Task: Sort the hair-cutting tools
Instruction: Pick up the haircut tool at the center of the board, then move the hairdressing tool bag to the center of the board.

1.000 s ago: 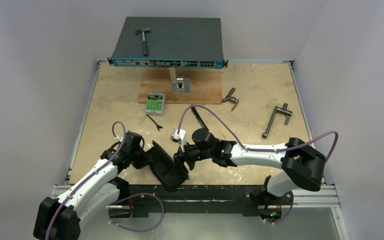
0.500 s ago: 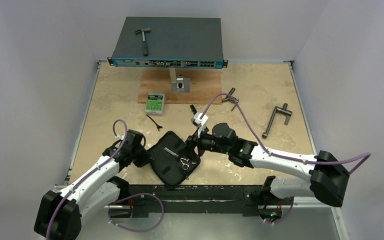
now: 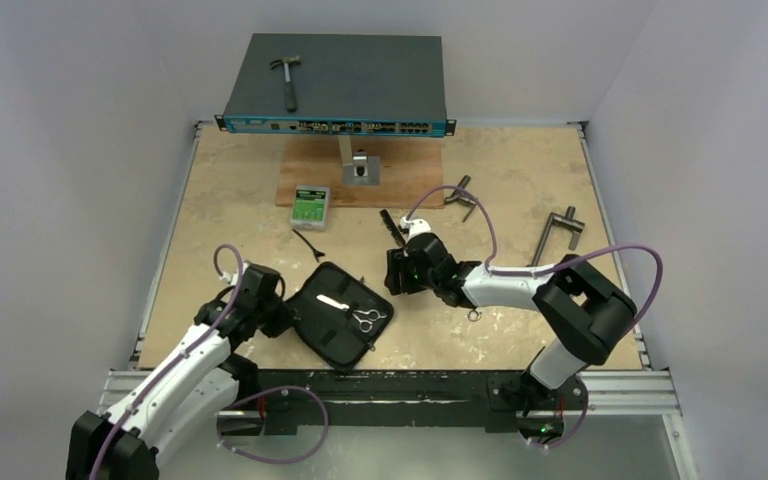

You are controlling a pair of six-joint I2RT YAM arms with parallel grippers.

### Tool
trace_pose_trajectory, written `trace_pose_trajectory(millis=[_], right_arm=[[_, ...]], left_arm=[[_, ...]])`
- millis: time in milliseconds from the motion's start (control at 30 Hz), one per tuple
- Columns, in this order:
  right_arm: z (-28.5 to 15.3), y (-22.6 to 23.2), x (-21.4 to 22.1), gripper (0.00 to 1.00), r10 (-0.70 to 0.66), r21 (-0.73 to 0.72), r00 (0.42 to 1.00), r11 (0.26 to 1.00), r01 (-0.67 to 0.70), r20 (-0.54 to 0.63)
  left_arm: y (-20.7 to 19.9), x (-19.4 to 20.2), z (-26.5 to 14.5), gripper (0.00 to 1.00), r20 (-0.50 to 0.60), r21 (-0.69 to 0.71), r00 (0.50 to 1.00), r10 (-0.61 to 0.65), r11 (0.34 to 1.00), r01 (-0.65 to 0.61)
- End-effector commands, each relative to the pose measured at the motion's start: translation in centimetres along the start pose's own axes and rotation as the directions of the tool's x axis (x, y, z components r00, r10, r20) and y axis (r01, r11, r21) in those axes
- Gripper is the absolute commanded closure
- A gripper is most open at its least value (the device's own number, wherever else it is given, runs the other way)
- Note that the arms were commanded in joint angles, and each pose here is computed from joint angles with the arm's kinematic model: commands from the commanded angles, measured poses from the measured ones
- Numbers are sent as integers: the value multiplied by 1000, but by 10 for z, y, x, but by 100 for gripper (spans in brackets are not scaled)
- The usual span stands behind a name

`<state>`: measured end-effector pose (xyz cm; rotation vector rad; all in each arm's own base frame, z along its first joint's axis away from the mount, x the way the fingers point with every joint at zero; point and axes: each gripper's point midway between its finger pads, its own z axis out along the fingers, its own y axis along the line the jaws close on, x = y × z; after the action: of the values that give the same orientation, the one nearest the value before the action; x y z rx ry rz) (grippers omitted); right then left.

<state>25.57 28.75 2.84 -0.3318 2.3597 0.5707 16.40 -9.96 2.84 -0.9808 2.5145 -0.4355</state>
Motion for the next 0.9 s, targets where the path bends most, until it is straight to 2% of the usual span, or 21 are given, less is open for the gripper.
trace_pose_trajectory(millis=[0, 167, 500, 700, 867], right_arm=[[6, 10, -29, 46, 5, -3, 997, 1000, -5, 71], [11, 25, -39, 44, -28, -52, 996, 998, 33, 85], [14, 72, -56, 40, -101, -140, 988, 983, 117, 114], [24, 102, -51, 40, -145, -202, 985, 966, 161, 91], [38, 109, -44, 41, -156, -209, 986, 964, 163, 50]], left_arm=[[32, -19, -25, 100, 122, -132, 992, -15, 991, 31], [43, -21, -45, 100, 143, -159, 990, -9, 987, 32], [42, -12, -47, 100, 107, -129, 994, -21, 991, 34], [43, -13, -46, 100, 108, -134, 994, -17, 991, 31], [43, -13, -46, 100, 110, -131, 994, -18, 991, 33]])
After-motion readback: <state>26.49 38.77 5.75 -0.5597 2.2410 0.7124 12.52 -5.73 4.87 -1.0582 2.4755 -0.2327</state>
